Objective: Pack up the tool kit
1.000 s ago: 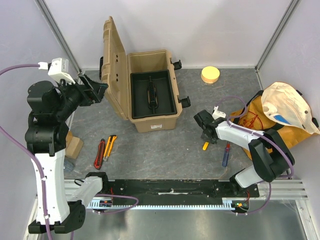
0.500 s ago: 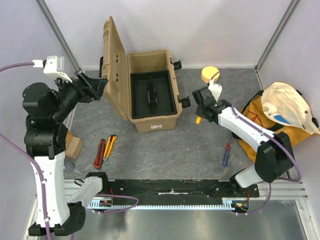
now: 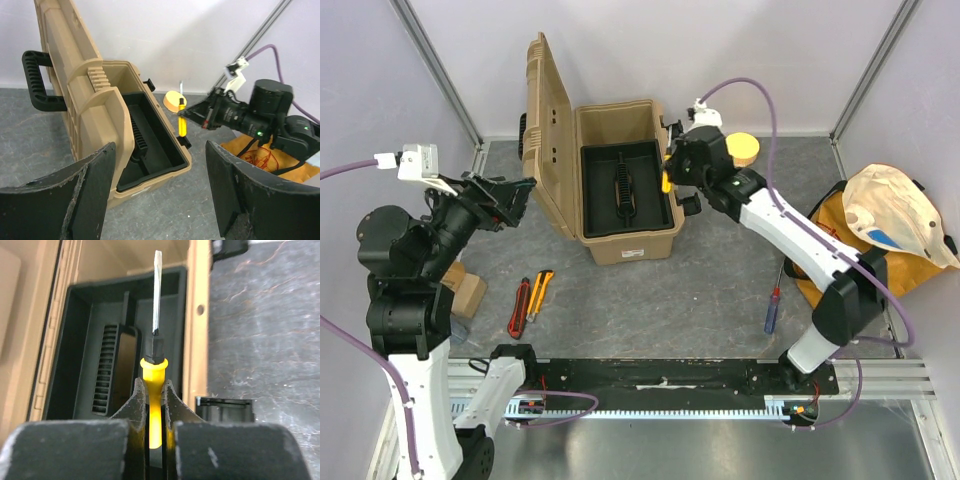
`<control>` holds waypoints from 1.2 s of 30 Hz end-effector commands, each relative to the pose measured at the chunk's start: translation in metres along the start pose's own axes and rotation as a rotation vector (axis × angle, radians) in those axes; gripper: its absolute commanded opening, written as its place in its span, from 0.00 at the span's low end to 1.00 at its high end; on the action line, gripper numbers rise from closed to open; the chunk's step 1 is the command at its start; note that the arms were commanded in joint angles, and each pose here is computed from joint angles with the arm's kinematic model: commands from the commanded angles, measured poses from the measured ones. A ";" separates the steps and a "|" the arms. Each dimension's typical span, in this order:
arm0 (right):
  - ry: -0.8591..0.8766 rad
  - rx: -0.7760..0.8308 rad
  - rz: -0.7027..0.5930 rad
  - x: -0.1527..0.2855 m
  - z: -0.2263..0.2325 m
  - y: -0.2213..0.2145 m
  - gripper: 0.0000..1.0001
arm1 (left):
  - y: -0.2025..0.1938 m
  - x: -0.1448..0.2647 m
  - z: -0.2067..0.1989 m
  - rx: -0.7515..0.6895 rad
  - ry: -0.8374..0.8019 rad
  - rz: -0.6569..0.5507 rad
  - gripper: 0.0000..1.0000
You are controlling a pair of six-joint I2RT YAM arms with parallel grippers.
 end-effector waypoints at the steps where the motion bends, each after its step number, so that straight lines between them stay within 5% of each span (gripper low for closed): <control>1: 0.108 0.127 0.084 -0.014 0.035 -0.028 0.00 | -0.003 0.000 -0.005 0.033 -0.032 -0.008 0.78; 16: -0.077 0.203 0.199 -0.061 0.025 -0.097 0.07 | -0.005 0.008 0.002 -0.017 0.021 -0.004 0.78; 20: -0.081 0.207 0.209 -0.064 0.025 -0.099 0.22 | -0.005 0.009 0.003 -0.028 0.029 -0.004 0.78; 28: -0.084 0.178 0.152 -0.047 0.035 -0.067 0.46 | -0.004 0.010 0.003 -0.035 0.029 -0.004 0.78; 36: -0.185 0.173 0.017 0.002 0.010 -0.016 0.47 | -0.005 0.012 0.000 -0.044 0.011 0.001 0.78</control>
Point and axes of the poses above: each gripper's point midway between its finger pads, its own x axis back along the fingers, its own z axis along the line the jaws close on, y = z × x, the point moved 2 cm from there along x, back along the fingers, and after that the axes turned 5 degrees about -x, right-handed, at the moved point
